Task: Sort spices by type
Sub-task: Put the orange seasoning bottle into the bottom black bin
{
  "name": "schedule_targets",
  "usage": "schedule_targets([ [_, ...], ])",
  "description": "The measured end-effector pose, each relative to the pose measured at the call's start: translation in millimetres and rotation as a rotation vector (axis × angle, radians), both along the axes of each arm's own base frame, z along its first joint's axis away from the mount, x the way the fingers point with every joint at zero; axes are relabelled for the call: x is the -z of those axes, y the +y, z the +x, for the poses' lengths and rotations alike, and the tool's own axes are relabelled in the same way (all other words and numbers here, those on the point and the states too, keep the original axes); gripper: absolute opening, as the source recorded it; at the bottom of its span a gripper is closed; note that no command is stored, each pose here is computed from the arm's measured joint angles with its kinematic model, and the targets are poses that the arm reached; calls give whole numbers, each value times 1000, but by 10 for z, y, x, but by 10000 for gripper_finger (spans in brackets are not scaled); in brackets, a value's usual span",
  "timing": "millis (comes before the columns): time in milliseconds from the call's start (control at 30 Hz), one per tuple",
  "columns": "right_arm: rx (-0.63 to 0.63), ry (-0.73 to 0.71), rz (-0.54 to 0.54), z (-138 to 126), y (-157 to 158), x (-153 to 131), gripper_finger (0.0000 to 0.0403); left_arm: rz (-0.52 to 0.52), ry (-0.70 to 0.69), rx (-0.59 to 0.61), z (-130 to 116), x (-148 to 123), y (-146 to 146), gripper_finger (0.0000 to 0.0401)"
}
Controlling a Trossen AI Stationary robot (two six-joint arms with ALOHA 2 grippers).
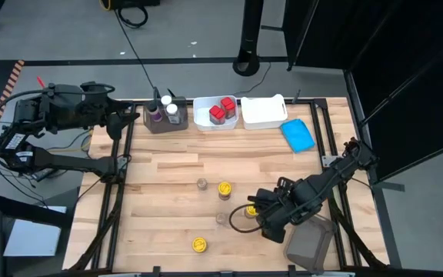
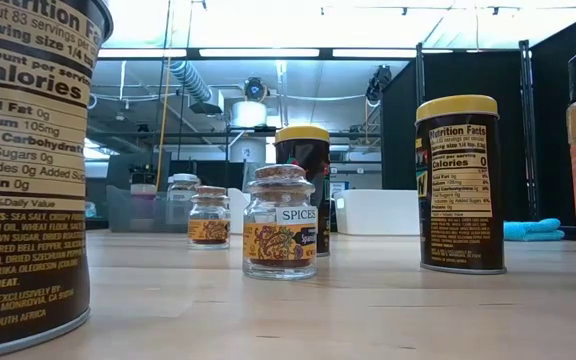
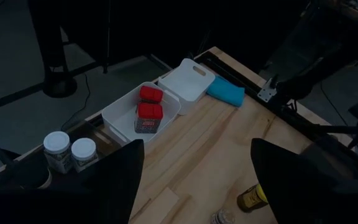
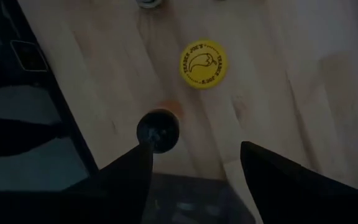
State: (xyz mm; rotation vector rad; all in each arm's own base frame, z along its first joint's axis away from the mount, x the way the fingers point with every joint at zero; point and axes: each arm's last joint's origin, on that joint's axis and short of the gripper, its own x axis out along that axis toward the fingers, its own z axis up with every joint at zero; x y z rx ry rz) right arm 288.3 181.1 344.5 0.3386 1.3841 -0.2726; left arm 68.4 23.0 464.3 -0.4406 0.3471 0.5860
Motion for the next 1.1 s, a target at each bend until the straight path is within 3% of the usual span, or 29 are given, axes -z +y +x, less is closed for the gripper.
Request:
schedule_targets([
  [633, 4, 34, 10, 50, 78, 422, 303, 1, 4, 1, 0, 2, 0, 301],
  [900, 4, 96, 10, 28, 63, 633, 307, 20, 15, 11, -1, 2, 0, 301],
  [1100, 1, 74, 96, 77, 114, 739, 309, 20, 14, 11, -2, 2, 0, 301],
])
